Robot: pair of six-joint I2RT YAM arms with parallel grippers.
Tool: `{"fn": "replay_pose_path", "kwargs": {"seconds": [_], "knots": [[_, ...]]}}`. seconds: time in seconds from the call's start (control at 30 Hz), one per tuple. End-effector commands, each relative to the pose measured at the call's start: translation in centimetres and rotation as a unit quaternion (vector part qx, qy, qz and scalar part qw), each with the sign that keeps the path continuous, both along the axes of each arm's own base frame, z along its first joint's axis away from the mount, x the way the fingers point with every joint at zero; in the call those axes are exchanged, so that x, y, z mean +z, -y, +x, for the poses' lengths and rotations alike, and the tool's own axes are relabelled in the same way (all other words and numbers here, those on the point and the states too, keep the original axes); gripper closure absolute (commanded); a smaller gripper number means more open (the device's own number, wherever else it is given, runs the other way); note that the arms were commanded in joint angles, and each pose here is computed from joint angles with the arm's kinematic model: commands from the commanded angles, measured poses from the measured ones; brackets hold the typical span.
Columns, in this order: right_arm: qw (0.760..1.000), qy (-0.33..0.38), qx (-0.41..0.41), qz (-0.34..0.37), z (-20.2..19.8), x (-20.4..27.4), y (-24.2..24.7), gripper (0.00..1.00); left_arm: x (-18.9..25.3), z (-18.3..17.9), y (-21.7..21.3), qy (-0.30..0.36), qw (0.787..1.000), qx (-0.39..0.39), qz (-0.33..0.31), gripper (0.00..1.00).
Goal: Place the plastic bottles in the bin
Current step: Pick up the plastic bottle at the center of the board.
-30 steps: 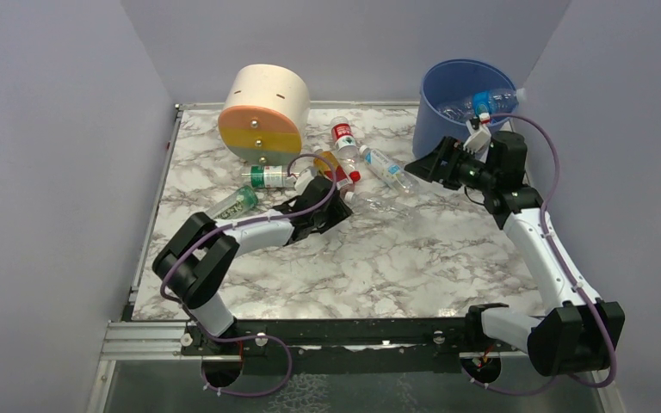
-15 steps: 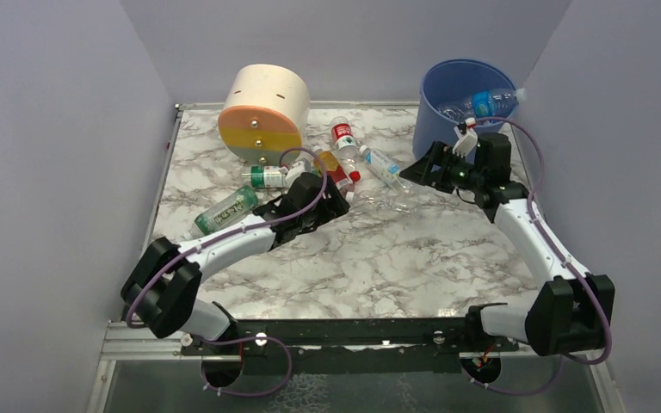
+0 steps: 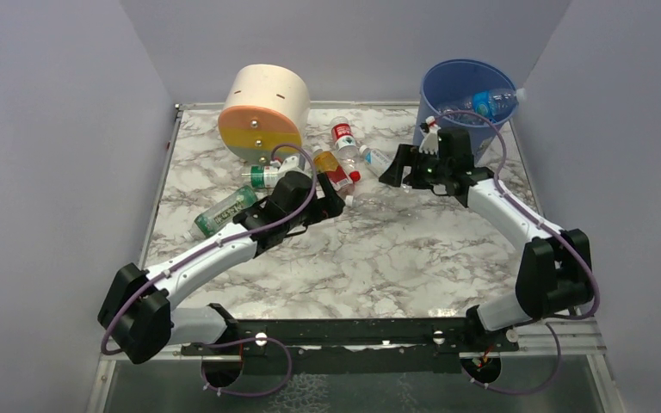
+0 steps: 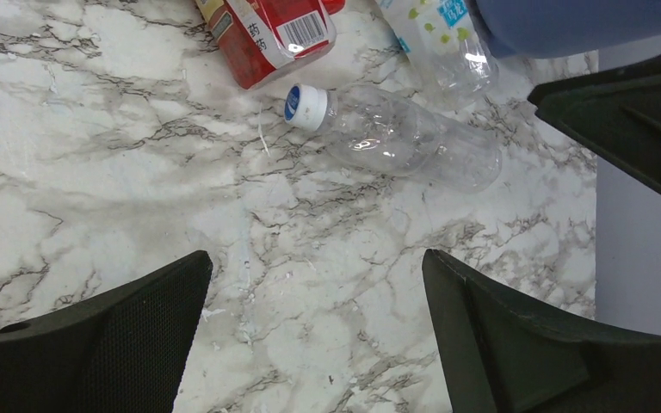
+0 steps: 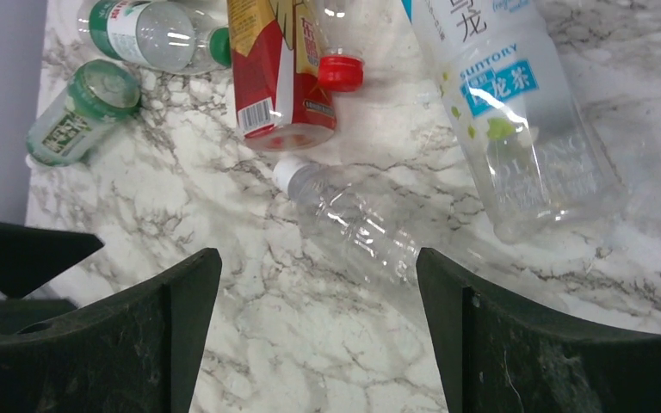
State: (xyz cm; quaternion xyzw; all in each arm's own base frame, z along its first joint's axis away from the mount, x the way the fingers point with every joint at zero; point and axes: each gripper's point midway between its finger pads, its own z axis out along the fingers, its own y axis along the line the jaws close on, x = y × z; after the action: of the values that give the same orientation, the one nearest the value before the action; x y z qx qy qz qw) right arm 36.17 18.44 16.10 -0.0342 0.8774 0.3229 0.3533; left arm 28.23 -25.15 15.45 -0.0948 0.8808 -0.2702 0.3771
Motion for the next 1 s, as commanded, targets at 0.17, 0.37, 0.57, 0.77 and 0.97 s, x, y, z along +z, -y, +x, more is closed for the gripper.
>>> {"fn": "replay_pose_path", "kwargs": {"seconds": [0.17,0.37,0.57,0.77,0.97], "knots": [[0.993,0.020,0.018,-0.117,2.3,-2.4,-1.6,0.13,4.6,-1.8,-0.8,0.048,0.998,-0.036,-0.022,0.01],[0.987,0.006,0.059,-0.147,1.6,-4.9,-4.3,0.13,6.2,-2.6,-2.1,0.074,0.996,-0.030,-0.028,0.01],[0.979,-0.020,0.089,-0.182,0.9,-7.8,-6.0,0.12,6.8,-3.2,-2.8,0.079,0.996,-0.028,-0.028,0.01],[0.970,-0.037,0.100,-0.218,-0.1,-9.9,-5.9,0.11,7.0,-3.6,-3.5,0.085,0.996,-0.021,-0.028,0.01],[0.965,-0.048,0.108,-0.236,-1.7,-11.1,-5.6,0.08,6.5,-3.7,-3.6,0.081,0.996,-0.021,-0.026,0.01]]}}
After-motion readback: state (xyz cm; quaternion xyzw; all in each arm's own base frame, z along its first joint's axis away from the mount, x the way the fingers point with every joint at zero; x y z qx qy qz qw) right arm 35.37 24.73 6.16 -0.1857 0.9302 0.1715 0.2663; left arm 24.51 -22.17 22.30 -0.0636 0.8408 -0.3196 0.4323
